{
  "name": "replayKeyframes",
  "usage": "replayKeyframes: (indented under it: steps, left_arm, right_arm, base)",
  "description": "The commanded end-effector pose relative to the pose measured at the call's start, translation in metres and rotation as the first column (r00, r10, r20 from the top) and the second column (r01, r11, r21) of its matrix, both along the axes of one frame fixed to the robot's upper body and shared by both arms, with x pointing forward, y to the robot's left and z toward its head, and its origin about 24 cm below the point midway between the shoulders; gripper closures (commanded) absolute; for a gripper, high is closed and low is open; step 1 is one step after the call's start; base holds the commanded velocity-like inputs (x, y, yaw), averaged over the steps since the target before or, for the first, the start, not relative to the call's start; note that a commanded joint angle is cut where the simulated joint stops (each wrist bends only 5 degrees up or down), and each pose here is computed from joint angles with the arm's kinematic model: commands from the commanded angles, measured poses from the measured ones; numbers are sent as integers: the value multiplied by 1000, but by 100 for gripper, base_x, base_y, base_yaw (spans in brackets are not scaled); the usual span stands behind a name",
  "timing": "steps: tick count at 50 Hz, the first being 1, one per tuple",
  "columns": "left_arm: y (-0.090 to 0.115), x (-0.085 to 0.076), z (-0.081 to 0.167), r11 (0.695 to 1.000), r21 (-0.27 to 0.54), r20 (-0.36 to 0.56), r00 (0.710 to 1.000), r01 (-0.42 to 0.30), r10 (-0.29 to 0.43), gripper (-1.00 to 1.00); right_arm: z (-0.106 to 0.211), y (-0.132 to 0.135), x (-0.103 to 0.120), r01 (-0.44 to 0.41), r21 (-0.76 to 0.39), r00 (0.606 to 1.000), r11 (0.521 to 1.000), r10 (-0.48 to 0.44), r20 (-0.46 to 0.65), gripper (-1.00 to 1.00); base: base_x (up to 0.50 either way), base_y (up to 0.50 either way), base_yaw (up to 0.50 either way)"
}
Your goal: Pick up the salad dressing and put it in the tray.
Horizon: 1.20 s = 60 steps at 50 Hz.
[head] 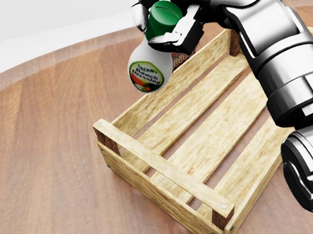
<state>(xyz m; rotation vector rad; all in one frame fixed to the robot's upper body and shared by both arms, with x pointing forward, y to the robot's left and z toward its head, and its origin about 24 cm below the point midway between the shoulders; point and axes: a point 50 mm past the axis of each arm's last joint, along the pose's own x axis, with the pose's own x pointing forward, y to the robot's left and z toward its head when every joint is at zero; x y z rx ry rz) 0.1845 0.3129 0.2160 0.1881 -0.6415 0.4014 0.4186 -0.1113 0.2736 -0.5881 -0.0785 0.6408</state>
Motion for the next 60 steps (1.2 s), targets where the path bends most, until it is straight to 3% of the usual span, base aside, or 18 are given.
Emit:
replayKeyframes:
  steps: [1,13,22,41,50,60]
  left_arm:
    - [-1,1,0,1000,3,-1,1000,0,0,-100]
    - [-2,1,0,1000,7,0,1000,3,-3,-100]
    - [-1,2,-2,1000,2,-10,1000,2,-1,-100]
    - [-2,1,-1,1000,6,-5,1000,4,-4,-100]
    - [-2,2,-2,1000,2,-8,1000,8,-8,-100]
    - [-2,1,-1,1000,1,-6,1000,7,-7,-100]
  right_arm:
    - [-13,-34,1,69,69,997,995,-67,-37,100]
    - [-49,-79,0,215,102,970,971,-201,-136,100]
    - [-93,-115,-5,414,122,888,902,-372,-269,100]
    - [-130,-144,-18,541,65,801,838,-490,-344,100]
    - [-155,-155,-27,617,29,735,787,-563,-379,100]
    - [-153,-157,-26,664,48,726,746,-627,-283,100]
  base:
    - [0,0,0]
    - [0,0,0]
    - [0,0,0]
    - [0,0,0]
    - [0,0,0]
    - [0,0,0]
